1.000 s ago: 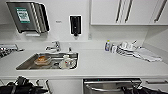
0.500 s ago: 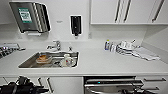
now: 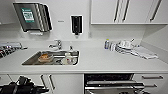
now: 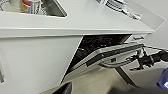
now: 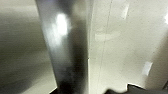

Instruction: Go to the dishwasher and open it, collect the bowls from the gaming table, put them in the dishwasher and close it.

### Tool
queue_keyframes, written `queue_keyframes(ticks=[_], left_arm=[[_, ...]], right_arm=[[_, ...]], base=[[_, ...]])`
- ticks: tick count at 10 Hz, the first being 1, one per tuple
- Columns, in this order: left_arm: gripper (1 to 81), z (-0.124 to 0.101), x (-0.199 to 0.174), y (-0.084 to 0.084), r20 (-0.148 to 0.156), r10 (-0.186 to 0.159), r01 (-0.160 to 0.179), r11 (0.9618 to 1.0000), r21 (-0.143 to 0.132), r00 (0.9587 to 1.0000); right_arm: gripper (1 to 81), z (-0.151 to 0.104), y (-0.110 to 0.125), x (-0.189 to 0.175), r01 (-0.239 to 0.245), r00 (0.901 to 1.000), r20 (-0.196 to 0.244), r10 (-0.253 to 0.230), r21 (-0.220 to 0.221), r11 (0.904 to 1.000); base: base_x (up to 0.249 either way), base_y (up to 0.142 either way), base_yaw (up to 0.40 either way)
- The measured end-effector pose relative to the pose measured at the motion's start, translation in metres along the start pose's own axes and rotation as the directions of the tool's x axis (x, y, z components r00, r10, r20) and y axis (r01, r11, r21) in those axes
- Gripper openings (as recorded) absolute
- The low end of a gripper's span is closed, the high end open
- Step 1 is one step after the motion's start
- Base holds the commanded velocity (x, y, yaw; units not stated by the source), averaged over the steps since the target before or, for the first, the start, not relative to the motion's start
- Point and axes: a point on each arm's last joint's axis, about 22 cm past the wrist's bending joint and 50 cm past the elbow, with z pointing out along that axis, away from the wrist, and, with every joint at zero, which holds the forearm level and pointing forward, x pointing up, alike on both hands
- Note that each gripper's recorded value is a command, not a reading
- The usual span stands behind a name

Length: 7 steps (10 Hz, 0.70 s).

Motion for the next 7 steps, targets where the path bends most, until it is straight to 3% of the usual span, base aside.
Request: queue_keyframes(ticks=[2,4,5,7], left_arm=[[81.1,0.002,0.000,0.001,0.001,0.002,-0.002,1.0000,-0.005,1.0000],[81.1,0.002,0.001,0.001,0.000,0.001,-0.001,1.0000,-0.004,1.0000],[81.1,0.003,0.001,0.002,0.001,0.003,-0.003,1.0000,-0.008,1.0000],[81.1,0.002,0.000,0.002,0.003,0.003,-0.003,1.0000,-0.006,1.0000]], right_arm=[[81.1,0.007,0.028,0.003,-0.043,0.9991,0.001,0.043,-0.039,0.9983],[81.1,0.008,0.062,0.010,-0.080,0.9968,-0.016,0.079,-0.107,0.9911],[81.1,0.007,0.068,0.014,-0.086,0.9962,-0.023,0.084,-0.116,0.9895],[81.1,0.008,0.067,0.017,-0.097,0.9952,-0.022,0.095,-0.083,0.9918]], base=[[-0.078,0.000,0.000],[-0.078,0.000,0.000],[-0.078,0.000,0.000],[-0.078,0.000,0.000]])
